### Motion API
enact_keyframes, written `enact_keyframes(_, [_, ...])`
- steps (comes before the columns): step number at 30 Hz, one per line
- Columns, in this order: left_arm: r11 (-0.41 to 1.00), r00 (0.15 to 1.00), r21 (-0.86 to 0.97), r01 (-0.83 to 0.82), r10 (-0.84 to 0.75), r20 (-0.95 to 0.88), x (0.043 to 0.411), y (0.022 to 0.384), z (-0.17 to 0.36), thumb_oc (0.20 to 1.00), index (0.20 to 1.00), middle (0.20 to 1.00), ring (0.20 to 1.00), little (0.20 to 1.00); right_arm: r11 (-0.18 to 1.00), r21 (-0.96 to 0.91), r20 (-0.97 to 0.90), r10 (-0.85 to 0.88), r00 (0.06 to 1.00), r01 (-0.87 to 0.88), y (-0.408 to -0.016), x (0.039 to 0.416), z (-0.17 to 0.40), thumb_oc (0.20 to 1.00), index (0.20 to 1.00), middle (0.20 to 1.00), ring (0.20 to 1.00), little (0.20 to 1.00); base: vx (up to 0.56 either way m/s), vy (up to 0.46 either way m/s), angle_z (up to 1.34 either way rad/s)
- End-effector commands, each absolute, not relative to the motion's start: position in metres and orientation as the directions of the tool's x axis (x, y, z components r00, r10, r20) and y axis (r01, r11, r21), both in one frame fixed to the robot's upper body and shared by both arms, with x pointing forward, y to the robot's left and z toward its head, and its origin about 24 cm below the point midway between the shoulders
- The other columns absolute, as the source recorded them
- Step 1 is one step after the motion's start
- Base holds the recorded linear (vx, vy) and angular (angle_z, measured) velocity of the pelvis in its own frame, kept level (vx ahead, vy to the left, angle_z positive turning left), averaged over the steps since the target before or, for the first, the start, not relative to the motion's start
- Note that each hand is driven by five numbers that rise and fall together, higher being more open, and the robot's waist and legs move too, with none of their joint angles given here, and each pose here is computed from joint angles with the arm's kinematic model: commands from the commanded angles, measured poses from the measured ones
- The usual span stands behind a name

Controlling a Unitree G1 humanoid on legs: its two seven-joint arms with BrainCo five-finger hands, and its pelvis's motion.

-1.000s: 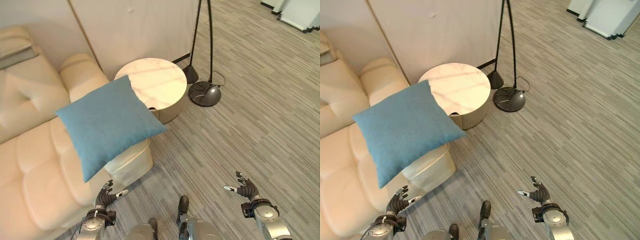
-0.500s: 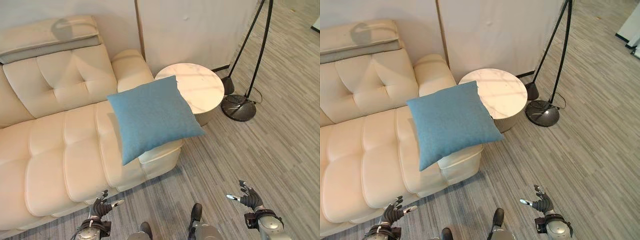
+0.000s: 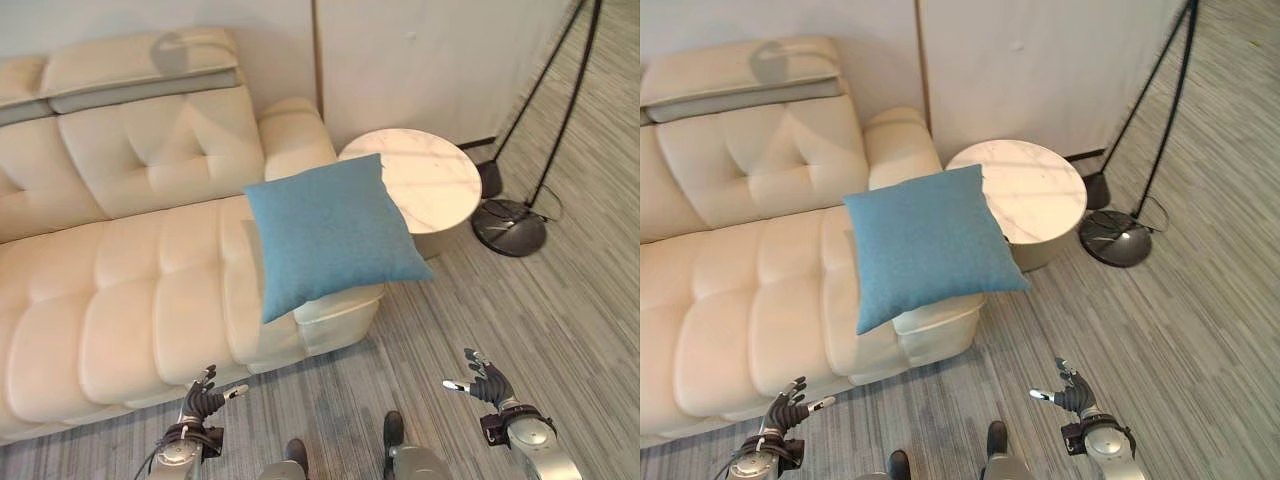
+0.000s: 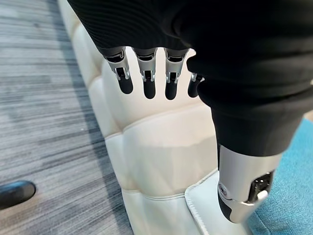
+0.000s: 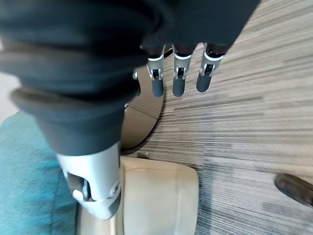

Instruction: Pick up all the scattered cushions and arrange them neatly on the sofa.

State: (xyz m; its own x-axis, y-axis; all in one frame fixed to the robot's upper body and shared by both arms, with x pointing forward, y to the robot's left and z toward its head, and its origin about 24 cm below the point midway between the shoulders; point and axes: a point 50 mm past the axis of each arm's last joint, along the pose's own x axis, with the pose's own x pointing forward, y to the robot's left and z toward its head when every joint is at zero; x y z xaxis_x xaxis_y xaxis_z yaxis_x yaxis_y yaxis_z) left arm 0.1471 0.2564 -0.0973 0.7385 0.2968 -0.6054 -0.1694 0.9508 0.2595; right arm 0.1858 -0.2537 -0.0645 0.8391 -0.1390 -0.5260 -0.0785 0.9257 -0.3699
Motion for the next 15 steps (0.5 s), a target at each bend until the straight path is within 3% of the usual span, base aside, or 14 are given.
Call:
enact_keyframes(1, [0.93,0.762,0.315,-0.187,0.34,-0.551,0.153,0.276,-0.087,1.0,1.0,1.0,1.0,1.0,0.914,-0.401,-0.43,-0.131,0.893,-0.059,-0.257,0.198,-0.046,1.0,1.0,1.0,1.0,1.0,0.0,-0.054,0.29])
enact_keyframes(2, [0.931,0.761,0.312,-0.19,0.34,-0.552,0.154,0.275,-0.087,1.0,1.0,1.0,1.0,1.0,0.912,-0.406,-0.429,-0.13,0.894,-0.062,-0.257,0.198,-0.046,1.0,1.0,1.0,1.0,1.0,0.0,-0.048,0.12])
enact_keyframes(3, [0.948,0.802,0.302,-0.104,0.259,-0.538,0.176,0.274,-0.074,1.0,1.0,1.0,1.0,1.0,0.882,-0.429,-0.599,-0.44,0.67,0.196,-0.311,0.161,-0.084,1.0,1.0,1.0,1.0,1.0,0.02,-0.051,0.06])
enact_keyframes(15, [0.949,0.81,0.273,-0.16,0.284,-0.513,0.179,0.27,-0.073,1.0,1.0,1.0,1.0,1.0,0.881,-0.451,-0.478,-0.376,0.794,0.146,-0.303,0.184,-0.056,1.0,1.0,1.0,1.0,1.0,0.01,-0.034,0.0])
